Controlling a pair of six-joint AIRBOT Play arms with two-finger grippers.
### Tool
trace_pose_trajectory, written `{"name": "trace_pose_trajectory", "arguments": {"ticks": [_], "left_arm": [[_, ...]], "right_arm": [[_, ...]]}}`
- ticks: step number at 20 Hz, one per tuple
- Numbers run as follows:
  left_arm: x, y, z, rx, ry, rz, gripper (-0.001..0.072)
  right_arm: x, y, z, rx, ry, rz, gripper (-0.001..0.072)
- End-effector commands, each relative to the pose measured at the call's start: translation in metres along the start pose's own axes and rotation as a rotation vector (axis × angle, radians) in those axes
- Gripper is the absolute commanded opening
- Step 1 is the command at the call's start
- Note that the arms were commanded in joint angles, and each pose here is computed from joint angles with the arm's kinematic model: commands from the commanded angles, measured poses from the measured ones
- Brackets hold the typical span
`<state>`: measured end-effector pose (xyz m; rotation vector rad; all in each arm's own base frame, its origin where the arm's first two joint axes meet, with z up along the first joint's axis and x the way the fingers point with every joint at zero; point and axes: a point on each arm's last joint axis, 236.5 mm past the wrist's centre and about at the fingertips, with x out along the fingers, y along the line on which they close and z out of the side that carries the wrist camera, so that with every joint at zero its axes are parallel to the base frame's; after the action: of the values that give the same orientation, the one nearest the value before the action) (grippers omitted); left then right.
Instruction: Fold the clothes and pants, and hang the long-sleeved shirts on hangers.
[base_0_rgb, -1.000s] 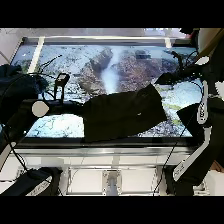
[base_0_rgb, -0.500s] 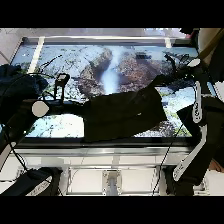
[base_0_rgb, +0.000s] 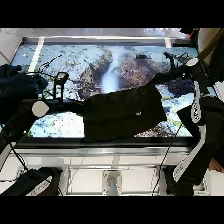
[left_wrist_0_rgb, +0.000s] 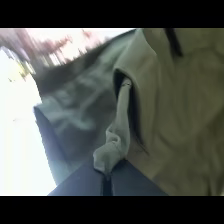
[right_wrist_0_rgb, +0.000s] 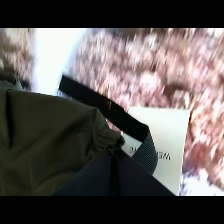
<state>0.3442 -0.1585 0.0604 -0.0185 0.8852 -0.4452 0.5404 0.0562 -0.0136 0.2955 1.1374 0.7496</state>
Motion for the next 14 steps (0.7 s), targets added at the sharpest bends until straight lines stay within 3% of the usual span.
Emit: {"name": "trace_pose_trajectory", "arguments": {"ticks": [1, 7, 14], "left_arm": [[-0.01, 0.027, 0.051, -0.036, -0.203, 0.07, 0.0024], [-0.049, 0.05, 0.12, -0.05, -0.455, 0.131, 0.0023], [-0.012, 0.012, 0.055, 0.18, -0.194, 0.13, 0.0021]], "right_arm": [[-0.024, 0.01, 0.026, -0.061, -0.075, -0.032, 0.0025], [-0.101, 0.047, 0.053, -0.293, -0.196, -0.144, 0.0024], [-0.099, 0.045, -0.024, -0.264, 0.023, -0.183, 0.0022]]}}
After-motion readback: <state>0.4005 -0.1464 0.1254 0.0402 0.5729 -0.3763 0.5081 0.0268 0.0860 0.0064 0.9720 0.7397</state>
